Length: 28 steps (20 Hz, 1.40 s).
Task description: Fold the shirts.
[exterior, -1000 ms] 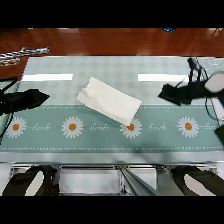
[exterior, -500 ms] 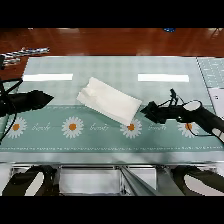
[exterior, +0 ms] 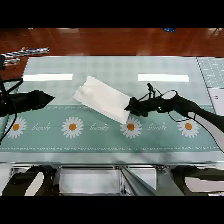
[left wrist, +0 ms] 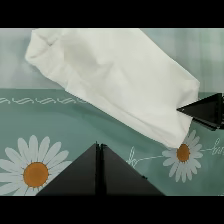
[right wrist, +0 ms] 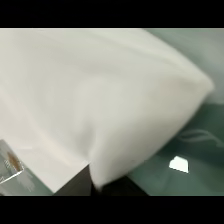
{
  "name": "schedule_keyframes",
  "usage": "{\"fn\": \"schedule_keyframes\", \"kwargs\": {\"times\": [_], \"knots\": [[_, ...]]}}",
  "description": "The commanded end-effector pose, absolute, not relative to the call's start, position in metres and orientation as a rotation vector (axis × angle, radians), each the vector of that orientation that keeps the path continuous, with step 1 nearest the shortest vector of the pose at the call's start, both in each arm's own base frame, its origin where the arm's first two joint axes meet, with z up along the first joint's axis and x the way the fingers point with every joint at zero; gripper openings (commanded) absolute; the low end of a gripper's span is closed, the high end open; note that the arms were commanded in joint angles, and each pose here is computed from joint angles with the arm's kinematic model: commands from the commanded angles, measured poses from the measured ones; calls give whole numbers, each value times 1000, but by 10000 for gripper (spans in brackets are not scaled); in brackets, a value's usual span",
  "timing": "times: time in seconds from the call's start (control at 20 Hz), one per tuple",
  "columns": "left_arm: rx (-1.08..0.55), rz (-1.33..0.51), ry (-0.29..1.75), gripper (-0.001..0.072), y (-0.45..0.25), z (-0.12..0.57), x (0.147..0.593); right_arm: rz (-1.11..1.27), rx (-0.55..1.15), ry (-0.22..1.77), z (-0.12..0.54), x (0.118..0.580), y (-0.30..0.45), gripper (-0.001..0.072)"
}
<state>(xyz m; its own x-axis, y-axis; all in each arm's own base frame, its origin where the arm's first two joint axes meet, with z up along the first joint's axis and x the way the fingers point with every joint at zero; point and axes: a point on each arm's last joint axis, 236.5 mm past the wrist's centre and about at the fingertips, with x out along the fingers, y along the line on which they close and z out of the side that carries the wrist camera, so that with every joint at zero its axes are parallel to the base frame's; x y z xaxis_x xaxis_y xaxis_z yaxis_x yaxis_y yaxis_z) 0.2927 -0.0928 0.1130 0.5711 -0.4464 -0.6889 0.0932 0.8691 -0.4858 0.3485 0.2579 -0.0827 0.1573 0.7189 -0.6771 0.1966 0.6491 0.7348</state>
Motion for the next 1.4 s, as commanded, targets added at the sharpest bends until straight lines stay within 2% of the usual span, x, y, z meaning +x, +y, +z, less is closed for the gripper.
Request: {"fn": "schedule_keyframes", "kwargs": {"times": [0.0,0.2,0.45,0.65,0.75,1.05,1.35], "knots": [[-424,-328,914,18,-93,113,293,597,734,1320,-45,371,293,23],[-426,-325,920,18,-93,110,292,650,622,1174,30,420,300,22],[-476,-301,973,18,-94,92,286,610,402,1008,140,463,265,23],[-500,-300,974,18,-95,92,286,526,350,910,211,479,200,23],[-501,-301,974,18,-96,93,286,457,382,875,234,482,156,23],[-535,-325,966,18,-103,98,286,224,553,854,261,459,4,23],[-498,-371,958,18,-116,100,285,-30,674,902,254,391,-124,21]]}}
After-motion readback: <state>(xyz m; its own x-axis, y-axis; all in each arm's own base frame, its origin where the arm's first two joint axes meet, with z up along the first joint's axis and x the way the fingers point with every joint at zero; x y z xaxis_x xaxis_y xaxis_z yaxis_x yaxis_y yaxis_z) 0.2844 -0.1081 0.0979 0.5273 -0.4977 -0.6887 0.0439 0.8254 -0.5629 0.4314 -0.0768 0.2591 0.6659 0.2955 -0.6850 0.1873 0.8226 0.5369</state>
